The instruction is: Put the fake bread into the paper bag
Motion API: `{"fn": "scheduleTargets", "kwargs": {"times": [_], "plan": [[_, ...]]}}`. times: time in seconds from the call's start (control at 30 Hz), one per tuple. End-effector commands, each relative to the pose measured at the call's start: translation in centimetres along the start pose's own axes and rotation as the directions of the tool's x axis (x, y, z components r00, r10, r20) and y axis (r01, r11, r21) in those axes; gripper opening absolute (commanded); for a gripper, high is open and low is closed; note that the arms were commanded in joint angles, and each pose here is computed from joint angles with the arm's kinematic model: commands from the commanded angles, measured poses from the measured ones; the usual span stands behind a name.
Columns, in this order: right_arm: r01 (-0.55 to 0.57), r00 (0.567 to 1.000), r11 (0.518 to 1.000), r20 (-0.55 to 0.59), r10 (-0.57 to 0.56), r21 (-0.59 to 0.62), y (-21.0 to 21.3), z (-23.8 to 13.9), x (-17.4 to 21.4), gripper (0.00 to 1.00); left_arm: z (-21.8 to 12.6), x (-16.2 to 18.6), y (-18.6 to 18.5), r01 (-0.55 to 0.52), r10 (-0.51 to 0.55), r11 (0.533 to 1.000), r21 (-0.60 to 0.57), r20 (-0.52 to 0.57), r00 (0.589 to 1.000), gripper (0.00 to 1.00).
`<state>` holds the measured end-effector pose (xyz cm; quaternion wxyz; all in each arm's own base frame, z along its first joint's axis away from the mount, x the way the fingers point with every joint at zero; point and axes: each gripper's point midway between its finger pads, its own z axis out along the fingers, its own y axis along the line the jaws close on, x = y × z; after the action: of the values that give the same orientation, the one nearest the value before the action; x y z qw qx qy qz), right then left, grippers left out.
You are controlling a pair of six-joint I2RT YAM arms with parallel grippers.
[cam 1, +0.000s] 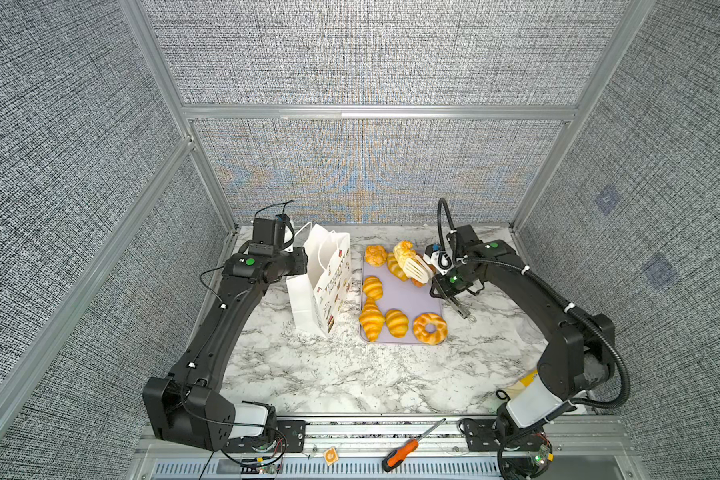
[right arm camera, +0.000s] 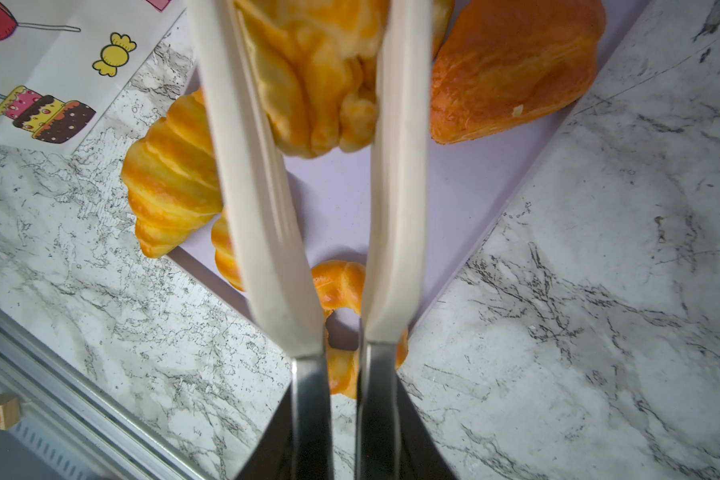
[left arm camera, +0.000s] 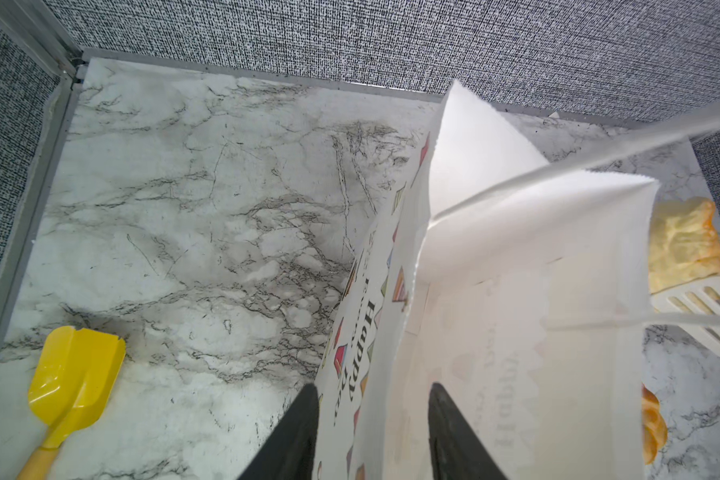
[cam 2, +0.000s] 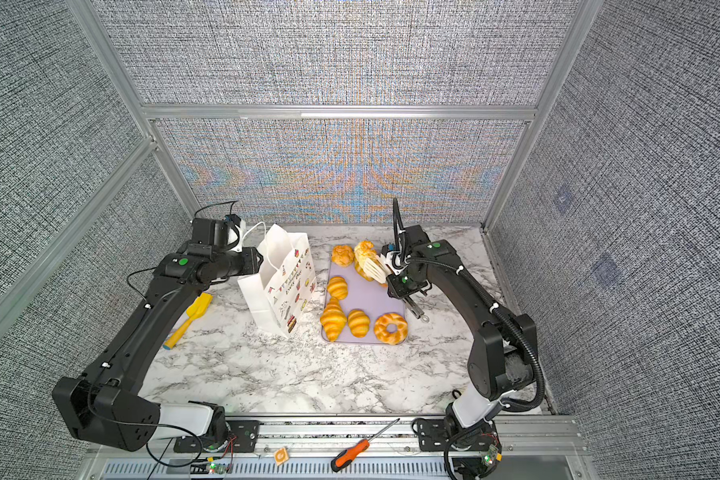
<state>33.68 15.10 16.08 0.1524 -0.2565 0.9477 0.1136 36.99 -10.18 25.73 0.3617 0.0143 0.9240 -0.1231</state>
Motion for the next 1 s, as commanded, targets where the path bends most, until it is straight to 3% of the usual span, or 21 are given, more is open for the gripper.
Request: {"fn": "scheduleTargets", "kwargs": {"times": [0.0,0.3,0.6,0.97], "plan": [[0.012,1.0,1.0,0.011,-0.012,0.008,0.0,-0.6,-0.1,0.28,0.0,0.8,0.5,-0.011,0.011,1.0,-0.021,-0.027,1.0,0.46],[0.009,1.0,1.0,0.021,-0.009,0.0,0.2,-0.6,-0.3,0.28,0.2,0.1,0.1,0.002,-0.002,1.0,-0.008,-0.011,1.0,0.27],[0.016,0.999,1.0,0.044,-0.016,-0.011,0.4,-0.6,-0.8,0.28,1.0,-2.3,-1.1,0.1,-0.103,0.993,0.06,0.044,0.994,0.18],[0.026,0.997,1.0,0.066,-0.026,-0.009,0.4,-0.6,-0.8,0.28,2.5,-4.5,-1.1,0.212,-0.219,0.974,0.08,0.088,0.972,0.14]]}}
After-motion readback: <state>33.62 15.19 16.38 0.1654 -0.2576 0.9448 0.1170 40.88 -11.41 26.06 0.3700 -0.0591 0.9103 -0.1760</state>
